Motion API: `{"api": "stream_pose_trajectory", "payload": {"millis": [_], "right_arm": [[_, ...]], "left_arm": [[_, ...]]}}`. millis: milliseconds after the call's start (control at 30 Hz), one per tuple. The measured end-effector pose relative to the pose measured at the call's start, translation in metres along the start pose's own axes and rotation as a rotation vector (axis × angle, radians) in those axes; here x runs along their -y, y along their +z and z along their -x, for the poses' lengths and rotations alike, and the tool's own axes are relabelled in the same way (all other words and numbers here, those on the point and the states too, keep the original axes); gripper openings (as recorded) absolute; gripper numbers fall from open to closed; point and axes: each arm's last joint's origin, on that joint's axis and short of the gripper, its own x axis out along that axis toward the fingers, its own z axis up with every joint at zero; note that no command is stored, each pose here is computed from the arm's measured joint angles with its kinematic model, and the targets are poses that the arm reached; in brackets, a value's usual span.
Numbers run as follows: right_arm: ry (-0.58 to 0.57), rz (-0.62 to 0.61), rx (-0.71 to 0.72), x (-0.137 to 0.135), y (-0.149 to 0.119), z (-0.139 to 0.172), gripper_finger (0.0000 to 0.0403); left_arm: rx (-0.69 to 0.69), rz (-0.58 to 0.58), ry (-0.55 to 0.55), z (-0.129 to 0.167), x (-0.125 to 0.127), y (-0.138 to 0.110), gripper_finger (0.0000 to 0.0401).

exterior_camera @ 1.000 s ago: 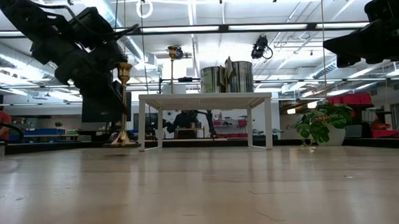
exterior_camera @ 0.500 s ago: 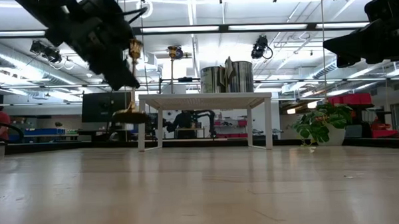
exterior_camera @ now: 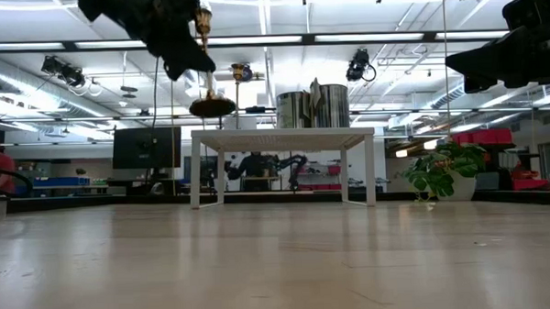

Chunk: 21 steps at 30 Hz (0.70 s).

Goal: Pick & Place candle stick holders
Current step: Put the top candle holder aligned with the other candle holder on the shelf

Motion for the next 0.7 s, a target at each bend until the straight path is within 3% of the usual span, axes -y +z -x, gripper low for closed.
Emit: {"api": "stream_pose_trajectory", "payload": {"millis": [267, 700], "right_arm": [[0.0, 0.0, 0.0, 0.0, 0.0, 0.0, 0.0017], [0.0, 0.0, 0.0, 0.0, 0.0, 0.0, 0.0017]], "left_arm": [[0.025, -0.035, 0.123, 0.022, -0.007, 0.031, 0.0034], [-0.036, -0.001, 0.261, 0.008, -0.048, 0.045, 0.0034]]}}
